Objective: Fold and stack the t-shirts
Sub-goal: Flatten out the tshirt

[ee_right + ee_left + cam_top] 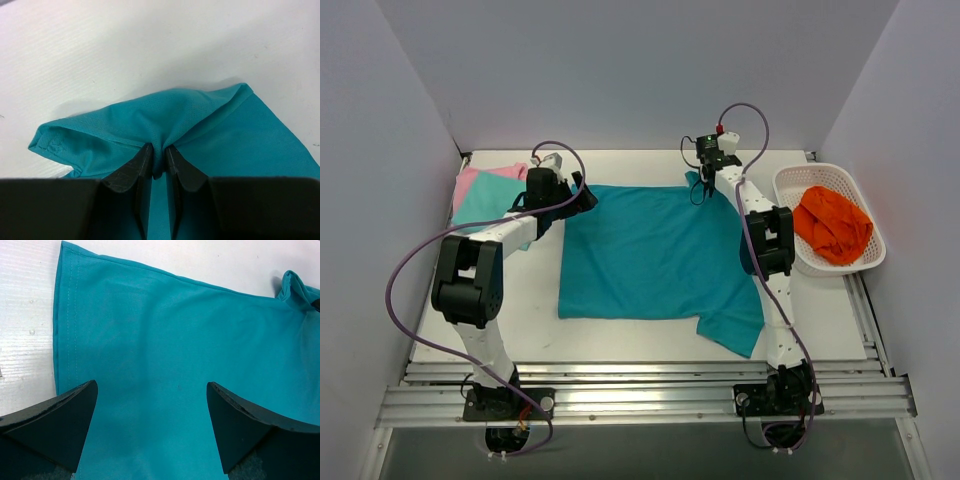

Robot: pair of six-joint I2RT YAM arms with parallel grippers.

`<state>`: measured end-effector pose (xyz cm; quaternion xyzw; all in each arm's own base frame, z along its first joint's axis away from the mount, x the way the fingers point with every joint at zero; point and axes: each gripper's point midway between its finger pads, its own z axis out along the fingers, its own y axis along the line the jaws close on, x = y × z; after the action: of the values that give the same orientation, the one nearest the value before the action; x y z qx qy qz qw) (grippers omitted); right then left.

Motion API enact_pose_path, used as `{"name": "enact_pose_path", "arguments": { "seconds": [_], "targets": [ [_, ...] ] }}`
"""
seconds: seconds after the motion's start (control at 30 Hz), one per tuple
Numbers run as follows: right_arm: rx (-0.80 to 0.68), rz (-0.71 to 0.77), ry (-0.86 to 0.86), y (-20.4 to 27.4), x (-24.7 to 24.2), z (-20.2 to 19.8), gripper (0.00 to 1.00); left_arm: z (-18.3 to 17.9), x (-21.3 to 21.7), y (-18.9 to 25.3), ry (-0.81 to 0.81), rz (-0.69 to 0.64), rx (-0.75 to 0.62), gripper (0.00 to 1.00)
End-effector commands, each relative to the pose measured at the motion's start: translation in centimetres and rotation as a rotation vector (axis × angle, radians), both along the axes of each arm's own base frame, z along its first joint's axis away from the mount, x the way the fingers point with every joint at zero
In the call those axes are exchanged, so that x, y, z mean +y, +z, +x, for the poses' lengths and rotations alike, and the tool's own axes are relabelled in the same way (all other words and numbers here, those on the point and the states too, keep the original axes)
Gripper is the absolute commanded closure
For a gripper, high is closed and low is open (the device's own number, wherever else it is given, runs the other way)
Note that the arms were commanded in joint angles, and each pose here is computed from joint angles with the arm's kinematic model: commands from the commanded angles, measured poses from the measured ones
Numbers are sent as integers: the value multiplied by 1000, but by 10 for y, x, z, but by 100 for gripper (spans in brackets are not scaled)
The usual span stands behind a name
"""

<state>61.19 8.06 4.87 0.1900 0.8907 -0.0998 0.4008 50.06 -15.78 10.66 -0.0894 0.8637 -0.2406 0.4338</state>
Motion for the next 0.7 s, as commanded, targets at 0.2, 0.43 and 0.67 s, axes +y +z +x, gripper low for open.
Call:
{"name": "enact_pose_path", "arguments": {
  "seconds": [0.2, 0.43, 0.67],
  "targets": [
    [-99, 20, -33, 29, -14, 26, 89, 15, 2, 16, 3, 14, -56, 0],
    [-203, 72, -71, 11, -33, 59, 40, 17, 4, 13, 8, 30, -48, 0],
    [-380, 80, -134, 54, -55, 86, 0, 11, 4, 27, 12, 40, -65, 0]
  ]
}}
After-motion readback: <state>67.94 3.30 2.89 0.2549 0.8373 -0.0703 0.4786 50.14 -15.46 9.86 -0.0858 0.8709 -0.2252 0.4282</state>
